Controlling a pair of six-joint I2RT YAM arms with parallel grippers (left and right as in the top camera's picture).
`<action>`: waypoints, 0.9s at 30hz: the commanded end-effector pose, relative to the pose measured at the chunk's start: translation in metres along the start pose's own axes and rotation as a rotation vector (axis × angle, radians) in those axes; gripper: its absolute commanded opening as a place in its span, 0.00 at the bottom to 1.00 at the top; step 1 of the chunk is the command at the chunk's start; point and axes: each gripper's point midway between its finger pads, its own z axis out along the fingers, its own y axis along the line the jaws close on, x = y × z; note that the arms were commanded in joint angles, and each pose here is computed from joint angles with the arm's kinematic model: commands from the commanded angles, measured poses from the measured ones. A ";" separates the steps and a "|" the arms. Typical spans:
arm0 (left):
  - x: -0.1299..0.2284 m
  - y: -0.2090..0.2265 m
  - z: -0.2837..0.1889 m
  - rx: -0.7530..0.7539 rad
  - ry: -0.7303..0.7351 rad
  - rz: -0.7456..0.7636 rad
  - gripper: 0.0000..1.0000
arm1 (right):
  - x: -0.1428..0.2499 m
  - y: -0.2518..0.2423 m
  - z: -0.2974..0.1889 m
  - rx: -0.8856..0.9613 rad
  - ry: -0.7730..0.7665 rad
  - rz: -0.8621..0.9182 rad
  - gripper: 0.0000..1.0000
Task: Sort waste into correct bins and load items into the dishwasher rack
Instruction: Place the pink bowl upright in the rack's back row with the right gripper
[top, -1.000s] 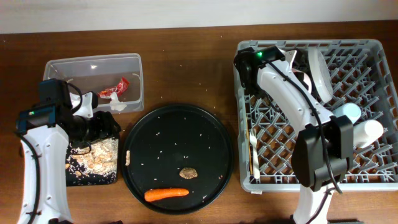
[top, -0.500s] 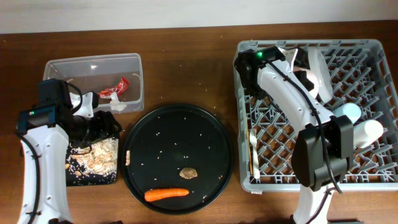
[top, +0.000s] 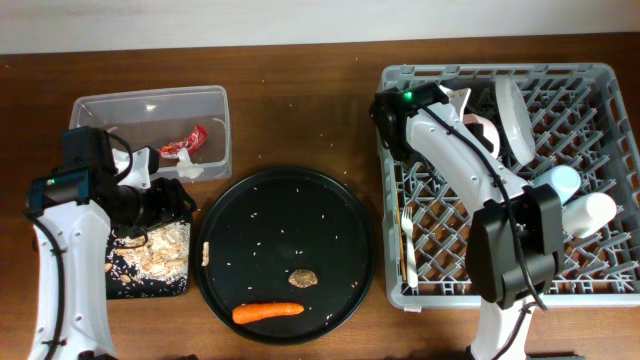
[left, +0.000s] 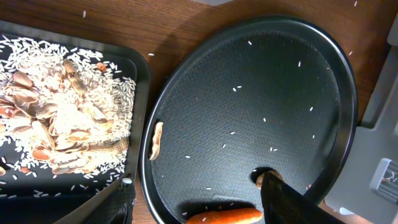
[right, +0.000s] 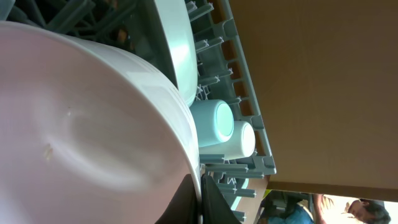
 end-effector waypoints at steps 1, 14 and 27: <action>0.002 -0.002 -0.001 0.015 -0.005 -0.012 0.64 | 0.017 0.015 0.003 -0.034 0.065 -0.038 0.10; 0.002 -0.002 -0.001 0.015 -0.005 -0.012 0.64 | 0.032 0.018 0.002 -0.072 0.143 -0.058 0.04; 0.002 -0.002 -0.001 0.015 -0.005 -0.012 0.64 | 0.015 -0.001 -0.032 -0.279 0.128 0.048 0.23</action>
